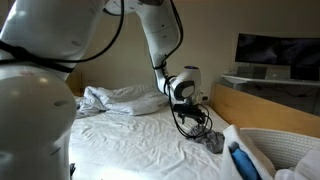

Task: Put the clothes on the bed in the laundry hamper

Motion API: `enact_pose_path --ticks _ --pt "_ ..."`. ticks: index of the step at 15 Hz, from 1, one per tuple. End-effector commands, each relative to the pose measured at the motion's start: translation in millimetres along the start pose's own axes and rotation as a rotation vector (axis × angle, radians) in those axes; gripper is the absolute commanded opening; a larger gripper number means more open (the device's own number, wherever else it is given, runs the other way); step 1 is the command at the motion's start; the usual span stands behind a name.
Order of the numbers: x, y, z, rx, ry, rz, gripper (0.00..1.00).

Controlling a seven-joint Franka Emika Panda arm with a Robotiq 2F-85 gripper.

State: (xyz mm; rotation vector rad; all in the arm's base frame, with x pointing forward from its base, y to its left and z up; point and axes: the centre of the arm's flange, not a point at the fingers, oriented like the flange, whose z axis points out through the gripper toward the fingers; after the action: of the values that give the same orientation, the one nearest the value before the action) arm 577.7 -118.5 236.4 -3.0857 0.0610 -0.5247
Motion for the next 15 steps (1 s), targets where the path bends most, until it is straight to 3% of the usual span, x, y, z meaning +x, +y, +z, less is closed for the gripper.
enact_pose_path --ticks 1,7,8,13,15 --pt "-35.4 -7.5 72.3 -0.062 0.139 -0.01 1.0" --pt "-78.8 -20.1 162.5 -0.129 0.374 -0.067 1.0" --pt "-77.7 -19.8 178.0 -0.128 0.38 -0.083 1.0" --pt "-5.1 -8.3 209.3 -0.223 0.516 -0.132 1.0" --pt "15.9 -4.0 207.9 -0.273 0.505 -0.154 1.0"
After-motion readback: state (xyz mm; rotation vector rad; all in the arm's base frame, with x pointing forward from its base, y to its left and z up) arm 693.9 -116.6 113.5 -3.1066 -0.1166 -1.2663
